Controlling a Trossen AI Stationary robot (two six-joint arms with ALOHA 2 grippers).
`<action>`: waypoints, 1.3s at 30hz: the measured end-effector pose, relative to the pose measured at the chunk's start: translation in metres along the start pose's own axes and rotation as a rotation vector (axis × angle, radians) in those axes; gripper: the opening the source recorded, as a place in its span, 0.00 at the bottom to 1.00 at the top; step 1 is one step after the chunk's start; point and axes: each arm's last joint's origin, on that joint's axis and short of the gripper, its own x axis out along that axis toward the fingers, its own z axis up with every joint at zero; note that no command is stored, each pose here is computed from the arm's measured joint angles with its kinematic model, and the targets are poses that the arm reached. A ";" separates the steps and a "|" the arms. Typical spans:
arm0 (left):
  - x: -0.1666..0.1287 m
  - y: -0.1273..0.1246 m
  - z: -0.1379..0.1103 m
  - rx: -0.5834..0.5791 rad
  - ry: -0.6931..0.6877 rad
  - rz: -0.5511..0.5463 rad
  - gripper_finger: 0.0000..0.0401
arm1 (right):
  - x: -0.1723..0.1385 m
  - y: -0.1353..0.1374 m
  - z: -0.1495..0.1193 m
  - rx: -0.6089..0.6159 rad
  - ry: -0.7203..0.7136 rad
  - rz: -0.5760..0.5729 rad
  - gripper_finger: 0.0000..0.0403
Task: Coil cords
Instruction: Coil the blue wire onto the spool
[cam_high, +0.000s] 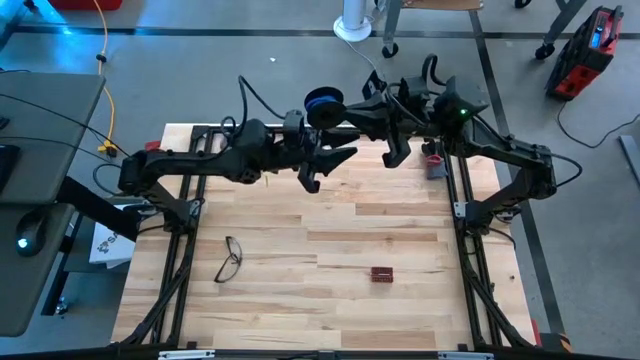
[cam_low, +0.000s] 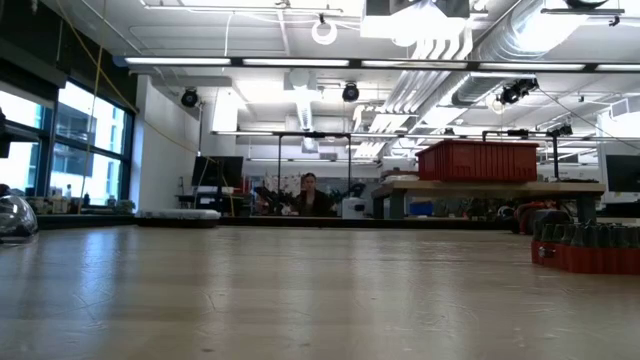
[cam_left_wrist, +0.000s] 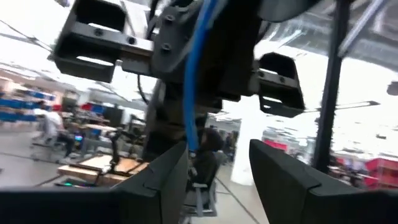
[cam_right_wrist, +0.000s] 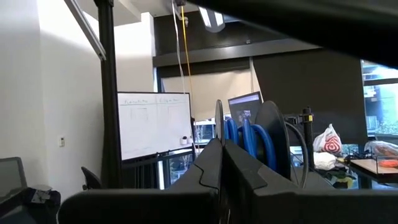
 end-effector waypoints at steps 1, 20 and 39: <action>0.001 0.001 0.001 0.007 -0.003 0.014 0.42 | 0.000 0.000 0.000 0.000 -0.002 0.000 0.00; 0.035 0.010 0.025 0.100 0.161 -0.022 0.38 | -0.001 0.002 0.005 -0.009 -0.039 0.023 0.00; 0.031 0.014 0.024 0.022 0.233 0.054 0.02 | -0.003 0.003 0.008 -0.026 -0.042 0.039 0.00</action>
